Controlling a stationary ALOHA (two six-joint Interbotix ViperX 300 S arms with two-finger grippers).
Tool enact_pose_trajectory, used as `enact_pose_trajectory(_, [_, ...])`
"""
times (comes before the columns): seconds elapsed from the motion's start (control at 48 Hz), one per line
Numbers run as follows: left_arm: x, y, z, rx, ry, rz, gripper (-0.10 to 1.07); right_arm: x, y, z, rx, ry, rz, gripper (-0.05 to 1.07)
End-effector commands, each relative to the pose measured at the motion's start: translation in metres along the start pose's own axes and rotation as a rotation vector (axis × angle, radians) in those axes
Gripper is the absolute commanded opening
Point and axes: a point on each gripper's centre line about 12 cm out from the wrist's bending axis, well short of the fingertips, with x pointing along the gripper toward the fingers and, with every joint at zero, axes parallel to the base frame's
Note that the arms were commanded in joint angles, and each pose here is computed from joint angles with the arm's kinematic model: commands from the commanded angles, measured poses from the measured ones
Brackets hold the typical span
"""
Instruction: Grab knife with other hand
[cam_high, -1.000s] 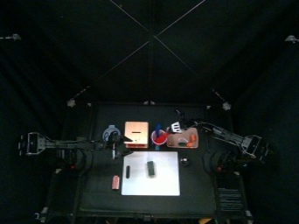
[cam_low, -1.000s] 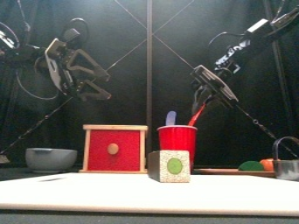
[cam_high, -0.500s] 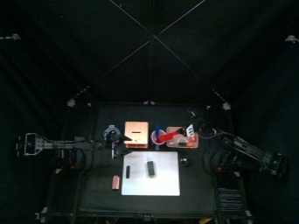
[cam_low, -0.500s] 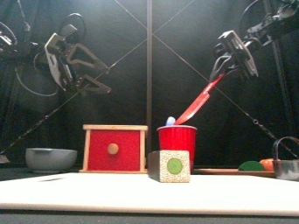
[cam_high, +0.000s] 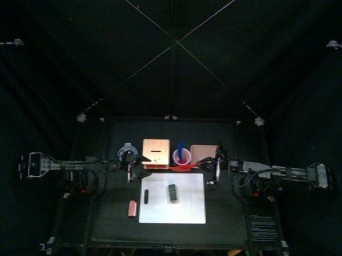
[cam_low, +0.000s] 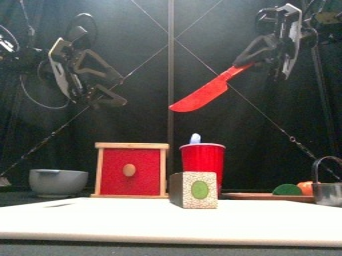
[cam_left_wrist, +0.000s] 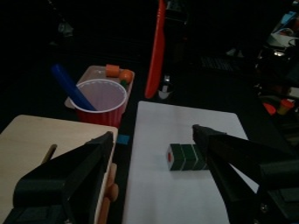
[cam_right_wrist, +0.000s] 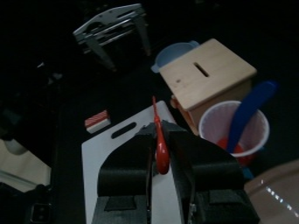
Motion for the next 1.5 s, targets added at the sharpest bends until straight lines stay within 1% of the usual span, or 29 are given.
enact_pose_trajectory(0.0, [0.007,-0.007,0.012,0.02,-0.045,-0.038,1.03,0.008,0.002,0.003,-0.019,-0.035,0.016,0.53])
enact_pose_trajectory(0.188, [0.028,-0.013,0.006,0.031,-0.029,-0.076,1.03,0.021,0.007,0.001,-0.046,-0.074,0.05,0.53])
enact_pose_trajectory(0.271, [0.042,-0.016,0.007,0.055,-0.033,-0.096,1.03,0.025,0.009,0.001,-0.05,-0.083,0.059,0.53])
enact_pose_trajectory(0.458, [0.068,-0.014,0.002,0.075,-0.011,-0.09,1.01,0.027,0.012,0.0,-0.047,-0.087,0.073,0.53])
enact_pose_trajectory(0.583, [0.08,-0.015,-0.001,0.077,-0.005,-0.09,0.94,0.027,0.014,0.0,-0.046,-0.093,0.083,0.53])
enact_pose_trajectory(0.688, [0.083,-0.017,0.002,0.08,-0.012,-0.095,0.87,0.027,0.015,-0.001,-0.044,-0.094,0.085,0.53])
enact_pose_trajectory(0.792, [0.084,-0.017,0.002,0.075,-0.012,-0.093,0.79,0.027,0.015,0.0,-0.043,-0.097,0.085,0.53])
enact_pose_trajectory(0.896, [0.083,-0.017,0.001,0.071,-0.011,-0.09,0.68,0.027,0.016,0.0,-0.042,-0.098,0.088,0.53])
enact_pose_trajectory(1.042, [0.082,-0.02,-0.003,0.07,0.009,-0.095,0.52,0.027,0.017,0.002,-0.036,-0.109,0.093,0.53])
enact_pose_trajectory(1.188, [0.079,-0.022,-0.001,0.072,0.005,-0.101,0.44,0.027,0.02,-0.001,-0.04,-0.102,0.105,0.53])
enact_pose_trajectory(1.333, [0.075,-0.024,0.003,0.077,-0.009,-0.104,0.42,0.03,0.026,-0.014,-0.033,-0.041,0.117,0.53])
enact_pose_trajectory(1.375, [0.074,-0.024,0.005,0.078,-0.015,-0.104,0.42,0.031,0.027,-0.019,-0.029,-0.012,0.117,0.53])
enact_pose_trajectory(1.479, [0.068,-0.025,0.01,0.08,-0.032,-0.105,0.42,0.036,0.026,-0.033,0.009,0.086,0.086,0.53])
